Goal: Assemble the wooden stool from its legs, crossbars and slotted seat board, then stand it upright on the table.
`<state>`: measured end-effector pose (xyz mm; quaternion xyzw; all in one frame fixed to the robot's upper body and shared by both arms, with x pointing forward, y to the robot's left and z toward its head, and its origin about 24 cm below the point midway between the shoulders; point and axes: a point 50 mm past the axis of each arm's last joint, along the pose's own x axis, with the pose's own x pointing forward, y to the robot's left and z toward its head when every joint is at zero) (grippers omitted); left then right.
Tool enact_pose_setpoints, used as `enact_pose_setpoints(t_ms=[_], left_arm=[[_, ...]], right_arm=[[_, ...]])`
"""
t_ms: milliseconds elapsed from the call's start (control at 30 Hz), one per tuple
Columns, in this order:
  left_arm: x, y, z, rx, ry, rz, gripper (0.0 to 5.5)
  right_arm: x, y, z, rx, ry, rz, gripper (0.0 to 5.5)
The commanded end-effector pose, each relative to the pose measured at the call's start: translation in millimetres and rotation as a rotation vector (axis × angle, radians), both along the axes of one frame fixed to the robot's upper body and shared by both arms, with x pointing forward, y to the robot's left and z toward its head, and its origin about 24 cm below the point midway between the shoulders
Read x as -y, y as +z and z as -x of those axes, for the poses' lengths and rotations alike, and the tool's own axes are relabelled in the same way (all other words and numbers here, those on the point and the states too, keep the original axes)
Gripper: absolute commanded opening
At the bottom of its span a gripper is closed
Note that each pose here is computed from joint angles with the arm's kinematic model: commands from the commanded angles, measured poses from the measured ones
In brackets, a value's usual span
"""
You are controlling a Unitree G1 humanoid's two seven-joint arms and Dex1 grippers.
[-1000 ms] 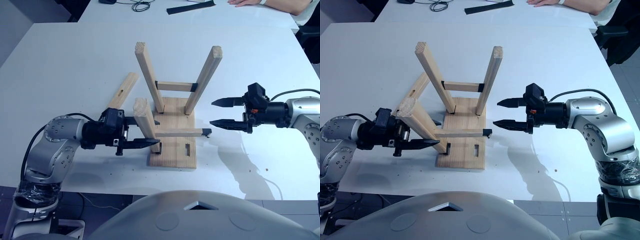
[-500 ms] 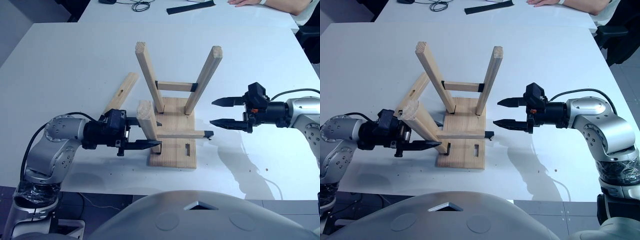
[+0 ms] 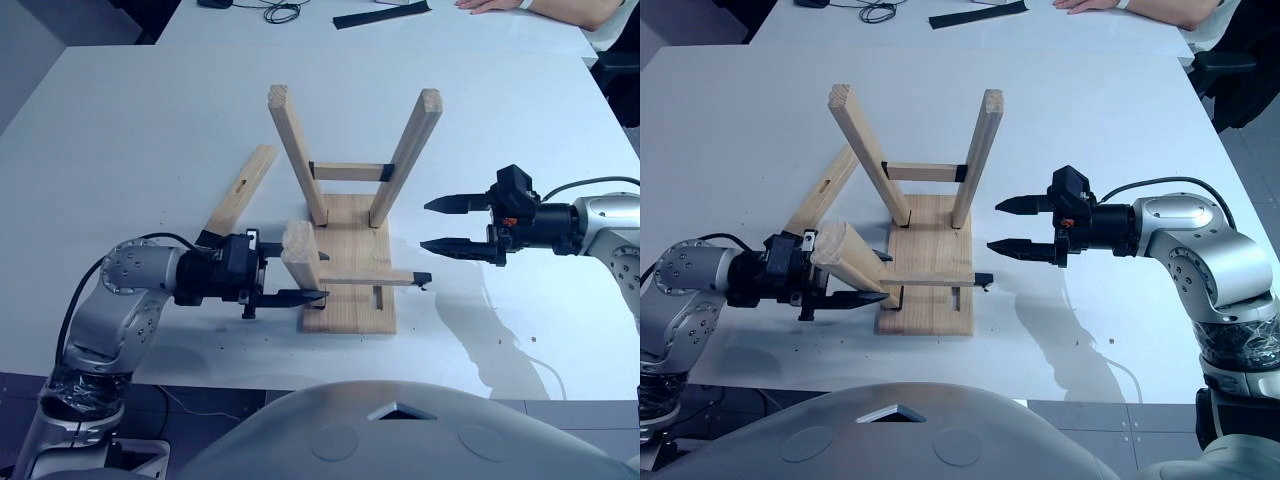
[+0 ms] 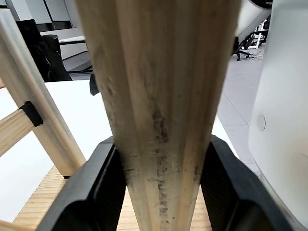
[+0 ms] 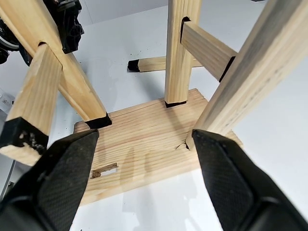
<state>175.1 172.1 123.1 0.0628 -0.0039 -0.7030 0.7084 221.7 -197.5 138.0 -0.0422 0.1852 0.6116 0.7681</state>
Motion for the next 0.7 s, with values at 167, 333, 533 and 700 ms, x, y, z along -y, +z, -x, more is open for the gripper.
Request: enact_pose_setpoints(t_ms=[167,333,533,700], left_arm=[[-4,9,-12,0.042,0.047,-0.017,2.07],[-8,9,-14,0.057,0.065,-0.026,2.07],[-11,-16,3,0.067,0.071,-0.108,2.07],[-18,-31,12,0.041,0.149,-0.105,2.07]], right_arm=[[0,5,1,0.016,0.001,-0.005,3.58],[-1,4,2,0.015,-0.001,-0.008,3.58],[0,4,2,0.015,0.003,-0.006,3.58],[0,3,2,0.016,0.003,-0.002,3.58]])
